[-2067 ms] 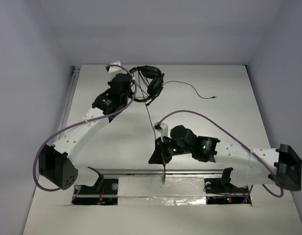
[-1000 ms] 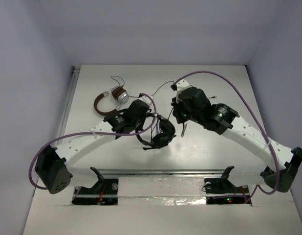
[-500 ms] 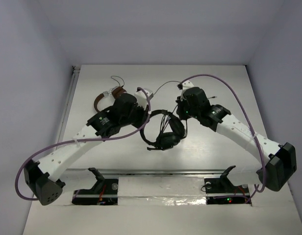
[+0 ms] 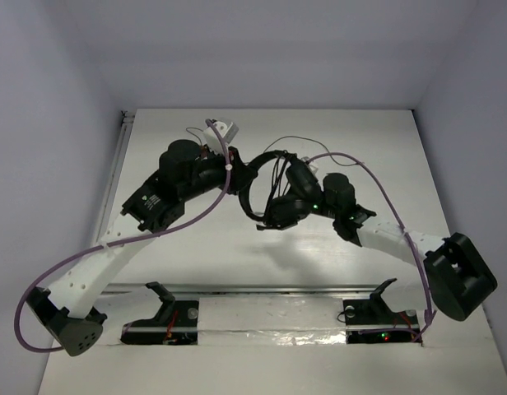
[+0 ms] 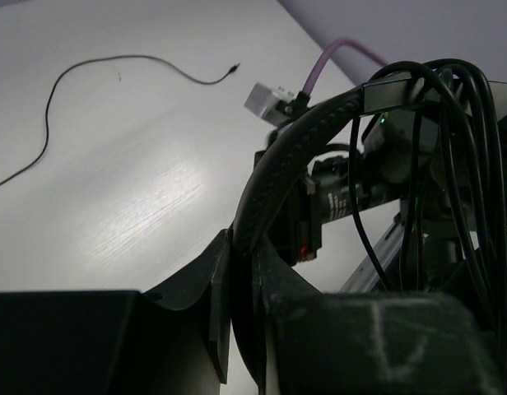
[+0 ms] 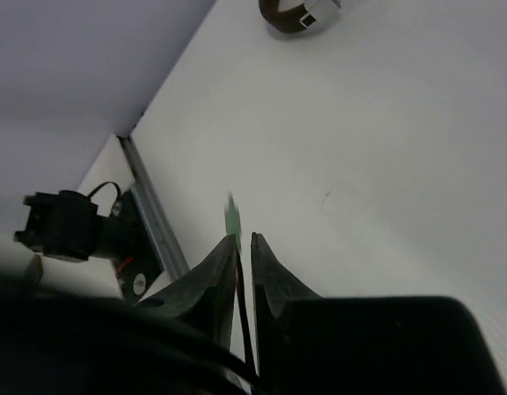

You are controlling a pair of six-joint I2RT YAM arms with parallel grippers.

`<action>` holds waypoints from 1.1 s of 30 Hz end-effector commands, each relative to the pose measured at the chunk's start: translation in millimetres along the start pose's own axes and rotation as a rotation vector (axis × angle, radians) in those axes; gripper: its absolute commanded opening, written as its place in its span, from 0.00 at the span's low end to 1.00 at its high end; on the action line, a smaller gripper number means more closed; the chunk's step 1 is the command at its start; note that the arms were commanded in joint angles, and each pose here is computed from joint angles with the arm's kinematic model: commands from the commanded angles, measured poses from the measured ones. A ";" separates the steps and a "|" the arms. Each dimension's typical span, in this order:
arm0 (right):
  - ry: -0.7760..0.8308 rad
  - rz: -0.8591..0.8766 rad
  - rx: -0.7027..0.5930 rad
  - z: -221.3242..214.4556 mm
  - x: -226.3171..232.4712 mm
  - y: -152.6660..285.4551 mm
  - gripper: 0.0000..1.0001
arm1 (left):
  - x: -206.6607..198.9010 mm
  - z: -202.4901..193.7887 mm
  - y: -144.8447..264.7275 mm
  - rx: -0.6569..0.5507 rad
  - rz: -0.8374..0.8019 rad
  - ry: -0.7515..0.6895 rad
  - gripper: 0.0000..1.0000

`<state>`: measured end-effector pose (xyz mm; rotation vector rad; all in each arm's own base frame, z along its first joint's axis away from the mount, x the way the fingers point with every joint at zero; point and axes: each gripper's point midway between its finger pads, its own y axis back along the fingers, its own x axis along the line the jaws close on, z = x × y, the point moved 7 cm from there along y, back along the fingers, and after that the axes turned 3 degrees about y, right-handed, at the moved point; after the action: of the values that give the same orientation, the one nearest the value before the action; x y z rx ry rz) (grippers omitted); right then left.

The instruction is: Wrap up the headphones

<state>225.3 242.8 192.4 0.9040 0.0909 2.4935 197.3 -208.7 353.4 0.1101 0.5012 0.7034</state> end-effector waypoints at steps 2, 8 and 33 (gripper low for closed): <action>0.016 0.152 -0.125 21.1 16.3 -3.5 0.18 | -28.8 61.9 15.9 -0.266 -0.103 0.040 0.00; -0.037 0.148 -0.158 13.6 14.8 1.5 0.01 | -15.6 70.0 6.2 -0.338 0.018 0.129 0.00; -0.349 0.154 -0.110 -39.6 104.2 -9.2 0.04 | 99.6 16.5 -99.9 -0.460 0.701 0.357 0.00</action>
<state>147.9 289.9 204.2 1.2724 -0.2330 2.3359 309.7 -221.7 270.6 0.0036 0.6672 1.4373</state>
